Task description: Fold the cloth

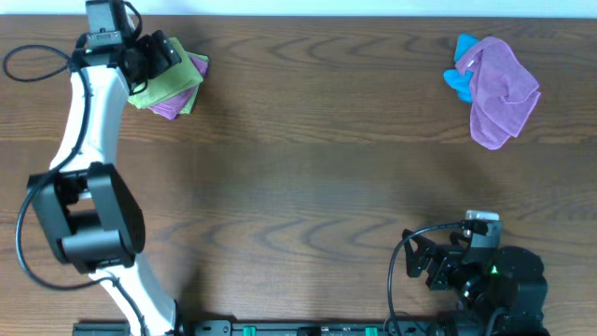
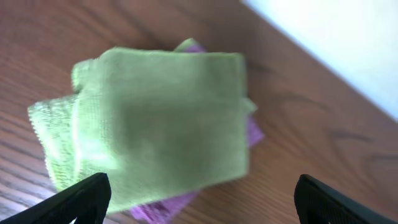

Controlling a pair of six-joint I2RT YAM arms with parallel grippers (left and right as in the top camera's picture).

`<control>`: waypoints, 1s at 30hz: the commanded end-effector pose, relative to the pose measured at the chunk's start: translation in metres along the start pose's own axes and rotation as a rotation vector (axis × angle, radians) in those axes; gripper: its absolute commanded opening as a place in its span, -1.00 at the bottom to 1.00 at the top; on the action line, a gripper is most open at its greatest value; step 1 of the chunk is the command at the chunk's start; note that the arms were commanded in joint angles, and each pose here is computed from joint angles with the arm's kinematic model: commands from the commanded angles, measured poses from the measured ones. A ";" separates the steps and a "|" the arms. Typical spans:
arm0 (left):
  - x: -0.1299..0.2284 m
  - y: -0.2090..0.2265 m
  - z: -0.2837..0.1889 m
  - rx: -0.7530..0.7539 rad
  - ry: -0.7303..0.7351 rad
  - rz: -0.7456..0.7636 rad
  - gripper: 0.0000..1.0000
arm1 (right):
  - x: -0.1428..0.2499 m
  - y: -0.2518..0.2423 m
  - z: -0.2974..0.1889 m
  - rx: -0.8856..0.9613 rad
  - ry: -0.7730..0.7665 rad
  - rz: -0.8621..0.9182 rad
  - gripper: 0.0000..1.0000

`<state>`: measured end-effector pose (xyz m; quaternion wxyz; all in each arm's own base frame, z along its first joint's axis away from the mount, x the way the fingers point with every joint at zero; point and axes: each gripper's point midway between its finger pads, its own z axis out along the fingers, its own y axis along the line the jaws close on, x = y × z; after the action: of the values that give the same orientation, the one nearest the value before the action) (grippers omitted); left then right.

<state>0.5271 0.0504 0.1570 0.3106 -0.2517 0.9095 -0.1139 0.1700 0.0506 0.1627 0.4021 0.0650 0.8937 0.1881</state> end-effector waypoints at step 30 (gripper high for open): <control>0.087 0.027 -0.165 -0.014 -0.138 0.224 0.91 | 0.001 -0.001 0.000 0.000 -0.003 0.018 0.98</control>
<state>0.3741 0.0363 0.2415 0.3694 -0.1683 0.9115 -0.0667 0.1701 0.0506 0.1624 0.4019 0.0652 0.8938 0.1880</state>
